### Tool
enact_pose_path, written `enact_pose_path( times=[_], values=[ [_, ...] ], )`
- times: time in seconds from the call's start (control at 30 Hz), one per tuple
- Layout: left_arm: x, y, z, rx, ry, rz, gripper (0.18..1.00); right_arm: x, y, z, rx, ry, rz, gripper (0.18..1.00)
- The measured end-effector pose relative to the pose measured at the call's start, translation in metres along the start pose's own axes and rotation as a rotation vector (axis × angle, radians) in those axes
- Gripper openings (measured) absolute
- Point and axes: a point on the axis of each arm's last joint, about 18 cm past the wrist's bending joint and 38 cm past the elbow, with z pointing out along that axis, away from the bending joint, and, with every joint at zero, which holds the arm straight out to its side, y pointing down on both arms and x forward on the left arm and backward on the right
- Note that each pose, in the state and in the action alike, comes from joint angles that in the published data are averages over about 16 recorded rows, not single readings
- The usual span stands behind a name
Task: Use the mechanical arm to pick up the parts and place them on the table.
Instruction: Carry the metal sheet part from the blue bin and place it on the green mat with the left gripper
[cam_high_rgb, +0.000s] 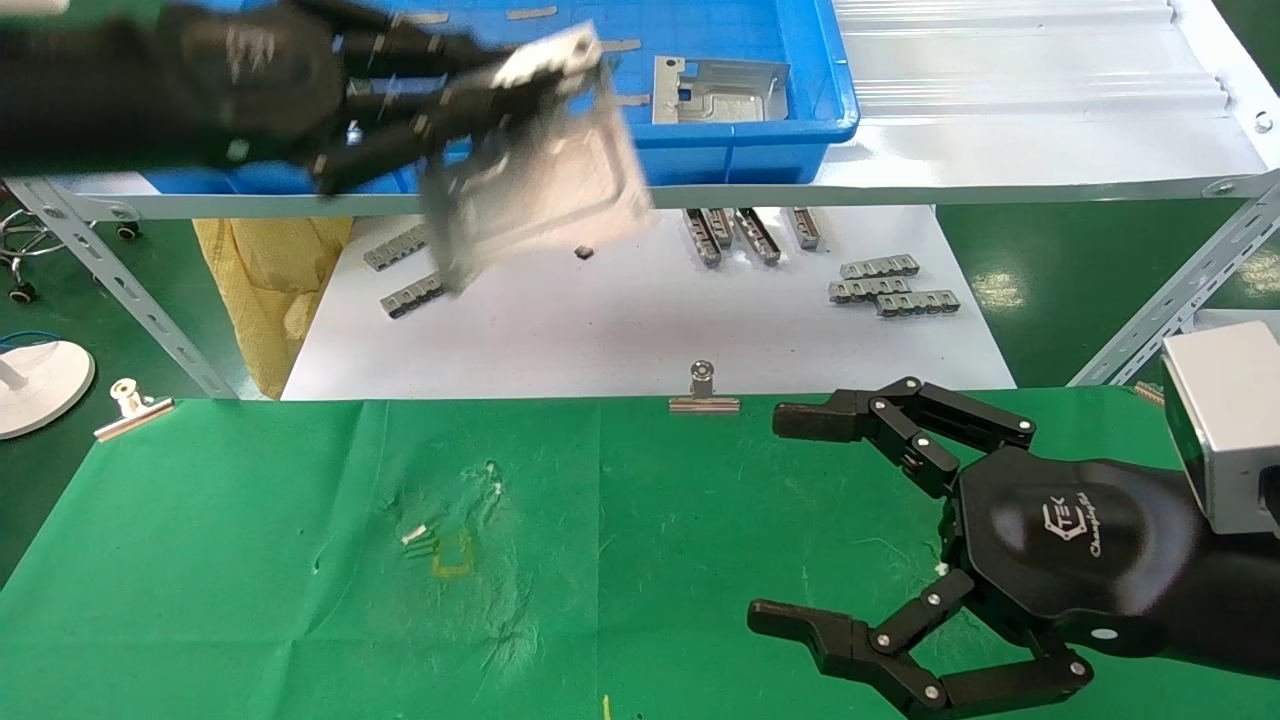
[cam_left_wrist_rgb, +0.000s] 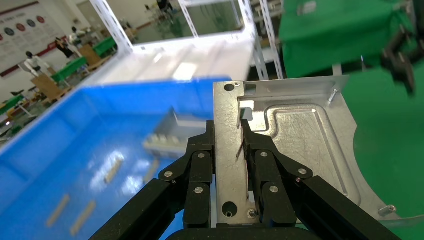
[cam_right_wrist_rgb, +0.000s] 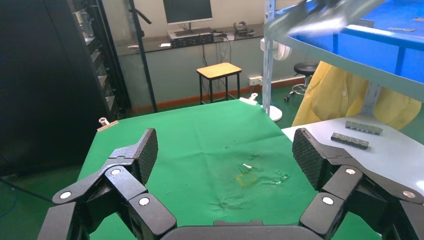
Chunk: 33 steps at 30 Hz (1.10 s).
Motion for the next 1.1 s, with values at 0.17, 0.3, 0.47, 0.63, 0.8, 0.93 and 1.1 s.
enact_pose_path(
  times=[0.17, 0.3, 0.47, 0.63, 0.8, 0.93, 1.1],
  values=[
    [0.025, 0.032, -0.015, -0.068, 0.044, 0.033, 0.273, 0.000, 0.000, 0.000, 0.000, 0.000, 0.000, 1.000],
    [0.049, 0.064, -0.022, -0.139, 0.096, 0.046, 0.273, 0.000, 0.000, 0.000, 0.000, 0.000, 0.000, 1.000],
    [0.079, 0.108, -0.023, -0.239, 0.178, 0.065, 0.273, 0.000, 0.000, 0.000, 0.000, 0.000, 0.000, 1.000],
    [0.100, 0.148, -0.020, -0.325, 0.240, 0.094, 0.273, 0.000, 0.000, 0.000, 0.000, 0.000, 0.000, 1.000],
    [0.109, 0.177, -0.015, -0.393, 0.267, 0.132, 0.273, 0.000, 0.000, 0.000, 0.000, 0.000, 0.000, 1.000],
    [0.110, 0.192, -0.011, -0.421, 0.253, 0.160, 0.275, 0.000, 0.000, 0.000, 0.000, 0.000, 0.000, 1.000],
    [0.107, 0.203, -0.006, -0.439, 0.219, 0.188, 0.287, 0.000, 0.000, 0.000, 0.000, 0.000, 0.000, 1.000]
  ],
)
